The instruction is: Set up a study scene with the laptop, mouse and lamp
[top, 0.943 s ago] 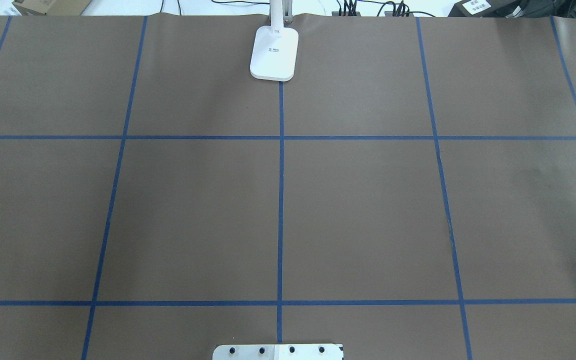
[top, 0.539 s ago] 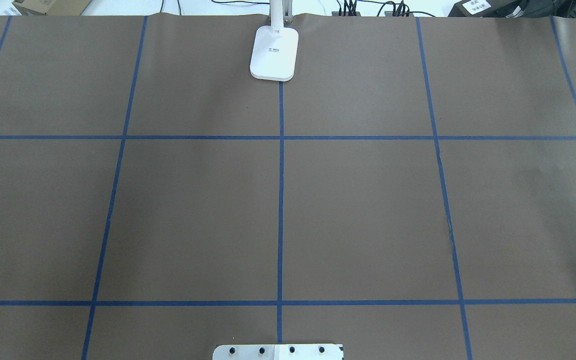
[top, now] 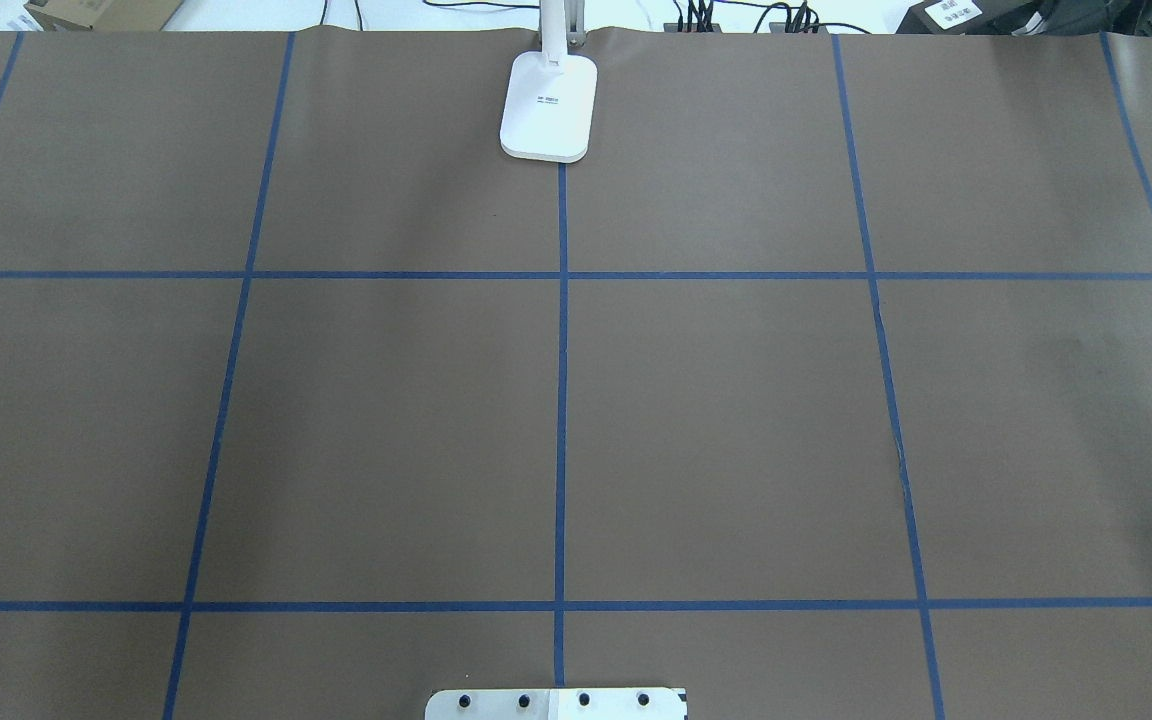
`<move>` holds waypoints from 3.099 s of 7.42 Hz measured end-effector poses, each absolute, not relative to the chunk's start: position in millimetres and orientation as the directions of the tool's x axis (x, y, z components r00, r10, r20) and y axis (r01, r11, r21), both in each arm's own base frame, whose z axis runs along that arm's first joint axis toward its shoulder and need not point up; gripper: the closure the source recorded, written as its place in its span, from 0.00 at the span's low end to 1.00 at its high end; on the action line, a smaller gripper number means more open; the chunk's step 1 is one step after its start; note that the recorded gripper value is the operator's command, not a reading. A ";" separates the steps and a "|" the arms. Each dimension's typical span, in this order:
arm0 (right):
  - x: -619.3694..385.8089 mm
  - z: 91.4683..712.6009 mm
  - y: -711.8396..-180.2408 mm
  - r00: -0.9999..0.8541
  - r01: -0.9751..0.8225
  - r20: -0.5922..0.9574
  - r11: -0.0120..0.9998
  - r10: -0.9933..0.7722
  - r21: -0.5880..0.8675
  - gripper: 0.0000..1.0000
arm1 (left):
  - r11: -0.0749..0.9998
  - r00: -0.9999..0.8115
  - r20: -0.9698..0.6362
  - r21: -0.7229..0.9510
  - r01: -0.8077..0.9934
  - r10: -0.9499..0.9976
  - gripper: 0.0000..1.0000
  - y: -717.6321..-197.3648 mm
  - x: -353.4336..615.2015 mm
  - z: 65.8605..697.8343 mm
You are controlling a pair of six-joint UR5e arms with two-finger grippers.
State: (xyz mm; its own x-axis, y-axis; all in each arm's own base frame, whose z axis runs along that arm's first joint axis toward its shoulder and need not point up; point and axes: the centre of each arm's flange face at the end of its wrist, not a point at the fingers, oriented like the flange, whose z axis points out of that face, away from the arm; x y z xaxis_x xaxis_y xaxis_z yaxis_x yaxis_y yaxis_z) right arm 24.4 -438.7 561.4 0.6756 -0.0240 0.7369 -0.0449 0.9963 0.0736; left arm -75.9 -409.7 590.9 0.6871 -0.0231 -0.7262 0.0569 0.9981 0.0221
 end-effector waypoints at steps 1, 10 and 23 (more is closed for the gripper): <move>23.4 560.4 -438.5 0.665 -0.041 0.746 0.996 -0.027 0.073 0.01 | 0.995 0.682 -0.726 -0.035 0.097 -0.092 0.00 -399.0 -76.4 597.2; 9.9 558.2 -429.9 0.654 -0.005 0.754 0.996 -0.063 0.088 0.01 | 0.574 0.358 -0.452 -0.573 0.585 -0.817 0.00 -249.7 -134.6 669.0; 6.4 532.9 -401.9 0.641 0.011 0.761 0.992 -0.102 0.124 0.01 | 0.239 0.161 -0.177 -0.720 0.652 -0.971 0.24 -184.9 -134.6 745.4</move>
State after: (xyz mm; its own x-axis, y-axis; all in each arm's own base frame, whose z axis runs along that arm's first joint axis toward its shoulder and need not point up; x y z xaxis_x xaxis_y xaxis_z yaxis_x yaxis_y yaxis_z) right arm 6.4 -401.9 532.9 0.6406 -0.1020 0.7611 0.0107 0.9922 0.1240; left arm -134.6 -184.9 745.4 0.1608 -0.9710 -0.1769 0.6521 0.2390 -0.7195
